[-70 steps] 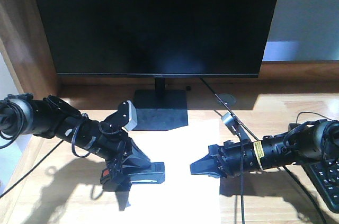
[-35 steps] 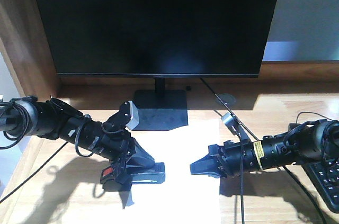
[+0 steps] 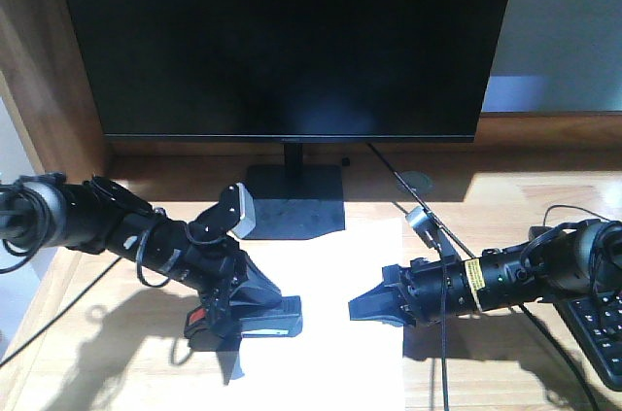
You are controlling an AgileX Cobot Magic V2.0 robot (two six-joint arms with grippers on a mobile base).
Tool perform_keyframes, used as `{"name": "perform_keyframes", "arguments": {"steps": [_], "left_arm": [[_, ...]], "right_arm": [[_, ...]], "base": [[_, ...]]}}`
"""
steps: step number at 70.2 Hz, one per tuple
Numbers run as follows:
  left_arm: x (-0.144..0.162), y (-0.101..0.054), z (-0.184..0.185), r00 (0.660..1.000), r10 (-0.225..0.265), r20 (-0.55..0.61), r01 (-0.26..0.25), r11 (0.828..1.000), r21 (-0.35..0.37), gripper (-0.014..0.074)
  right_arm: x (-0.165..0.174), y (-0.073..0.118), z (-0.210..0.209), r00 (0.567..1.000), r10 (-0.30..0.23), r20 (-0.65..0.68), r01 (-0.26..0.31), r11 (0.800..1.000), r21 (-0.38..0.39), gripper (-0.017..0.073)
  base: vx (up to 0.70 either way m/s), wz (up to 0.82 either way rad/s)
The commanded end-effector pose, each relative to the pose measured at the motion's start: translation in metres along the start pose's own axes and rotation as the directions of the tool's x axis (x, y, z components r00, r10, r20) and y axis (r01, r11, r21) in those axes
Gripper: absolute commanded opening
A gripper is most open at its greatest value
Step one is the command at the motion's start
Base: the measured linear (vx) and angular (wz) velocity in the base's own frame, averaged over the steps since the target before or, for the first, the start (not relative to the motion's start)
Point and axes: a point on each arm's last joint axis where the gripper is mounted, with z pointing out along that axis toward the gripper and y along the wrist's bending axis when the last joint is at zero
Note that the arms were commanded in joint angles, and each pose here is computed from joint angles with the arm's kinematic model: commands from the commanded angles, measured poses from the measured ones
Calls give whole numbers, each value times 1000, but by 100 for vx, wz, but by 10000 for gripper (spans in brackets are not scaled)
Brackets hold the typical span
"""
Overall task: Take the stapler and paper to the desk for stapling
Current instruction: 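Open the right gripper and lift both grippers away from the desk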
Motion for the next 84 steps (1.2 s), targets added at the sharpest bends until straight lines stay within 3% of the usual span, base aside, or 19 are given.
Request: {"name": "perform_keyframes", "arguments": {"steps": [1,23,30,42,52,62,69,77,84], "left_arm": [[-27,-7,-25,996,86,14,-85,994,-65,-6],[-67,-28,-64,978,202,59,-191,969,-154,-6],[-72,-31,-69,974,218,63,-205,964,-171,-6],[-77,-35,-74,970,233,68,-218,959,-183,-6],[-83,-39,-81,967,241,76,-223,954,-199,-6],[-89,-44,-89,971,227,77,-205,953,-224,-6],[-91,-46,-95,978,202,49,-184,949,-255,-6],[-88,-44,-102,991,135,-12,-132,941,-313,-6],[-83,-42,-109,993,70,-94,-101,918,-383,-6]], "right_arm": [[-11,21,-8,998,-45,45,47,997,-62,-2],[-11,21,-8,998,-48,49,51,997,-63,65],[-12,22,-8,997,-48,53,51,997,-64,174],[-13,24,-9,997,-52,59,55,997,-58,440],[-15,25,-13,994,-73,77,74,997,-4,592],[-19,32,-22,988,-126,90,117,988,99,586],[-22,38,-32,980,-175,91,154,968,198,565],[-28,45,-42,966,-214,143,166,944,286,548],[-33,54,-52,948,-256,187,181,921,345,535]], "base": [[0,0],[0,0],[0,0],[0,0],[0,0],[0,0],[0,0],[0,0],[0,0]]}}
